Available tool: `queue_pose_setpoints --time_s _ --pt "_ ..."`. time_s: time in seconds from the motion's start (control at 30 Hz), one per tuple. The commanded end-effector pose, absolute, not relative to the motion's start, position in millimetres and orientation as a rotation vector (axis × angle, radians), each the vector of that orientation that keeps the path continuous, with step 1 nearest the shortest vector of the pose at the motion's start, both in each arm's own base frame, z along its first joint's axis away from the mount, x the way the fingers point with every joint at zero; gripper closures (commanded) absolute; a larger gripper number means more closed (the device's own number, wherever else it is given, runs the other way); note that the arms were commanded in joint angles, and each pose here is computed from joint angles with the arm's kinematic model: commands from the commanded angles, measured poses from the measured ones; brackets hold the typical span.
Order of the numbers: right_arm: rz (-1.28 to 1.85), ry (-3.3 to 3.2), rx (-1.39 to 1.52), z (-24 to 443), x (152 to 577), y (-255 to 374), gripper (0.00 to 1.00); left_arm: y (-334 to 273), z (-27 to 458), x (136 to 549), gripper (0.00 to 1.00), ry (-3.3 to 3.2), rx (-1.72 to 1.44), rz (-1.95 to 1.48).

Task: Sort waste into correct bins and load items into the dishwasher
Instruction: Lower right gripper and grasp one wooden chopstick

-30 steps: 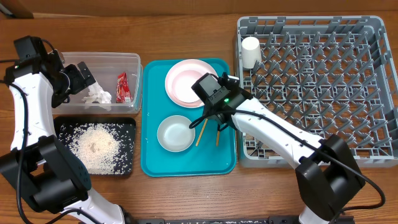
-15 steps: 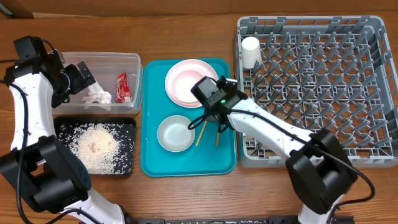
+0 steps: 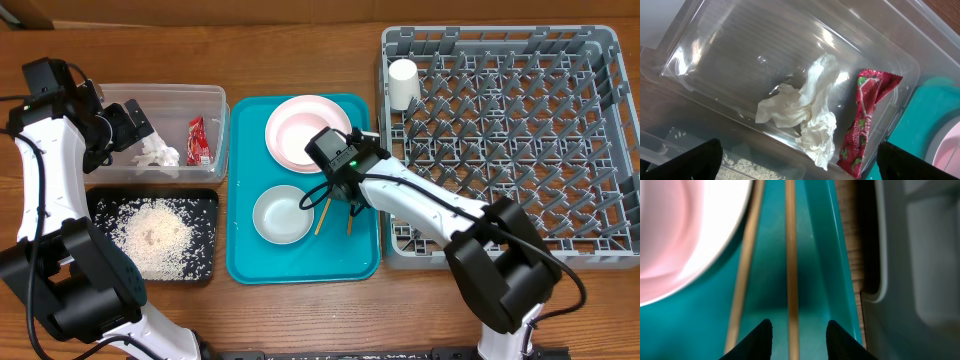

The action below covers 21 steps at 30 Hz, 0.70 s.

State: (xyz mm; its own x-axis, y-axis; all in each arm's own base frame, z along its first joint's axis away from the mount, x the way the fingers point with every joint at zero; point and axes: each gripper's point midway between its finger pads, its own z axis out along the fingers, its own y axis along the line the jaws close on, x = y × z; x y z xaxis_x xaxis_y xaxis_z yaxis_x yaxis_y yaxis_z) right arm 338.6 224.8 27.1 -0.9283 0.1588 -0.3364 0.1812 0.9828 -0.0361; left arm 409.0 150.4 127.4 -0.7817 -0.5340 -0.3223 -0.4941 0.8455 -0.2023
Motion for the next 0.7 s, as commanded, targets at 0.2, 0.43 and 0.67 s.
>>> queue_pose_setpoints --time_s 0.2,0.43,0.67 --pt "-0.123 2.802 0.2 16.9 339.0 224.0 0.65 149.1 146.5 411.9 0.0 2.62 -0.718 -0.129" --pt "-0.139 2.827 0.195 3.9 336.7 224.2 0.71 149.1 146.5 411.8 0.0 2.621 -0.718 -0.129" --pt "-0.136 2.825 0.195 -1.5 338.7 225.9 0.76 149.1 146.5 411.9 0.0 2.62 -0.718 -0.129"
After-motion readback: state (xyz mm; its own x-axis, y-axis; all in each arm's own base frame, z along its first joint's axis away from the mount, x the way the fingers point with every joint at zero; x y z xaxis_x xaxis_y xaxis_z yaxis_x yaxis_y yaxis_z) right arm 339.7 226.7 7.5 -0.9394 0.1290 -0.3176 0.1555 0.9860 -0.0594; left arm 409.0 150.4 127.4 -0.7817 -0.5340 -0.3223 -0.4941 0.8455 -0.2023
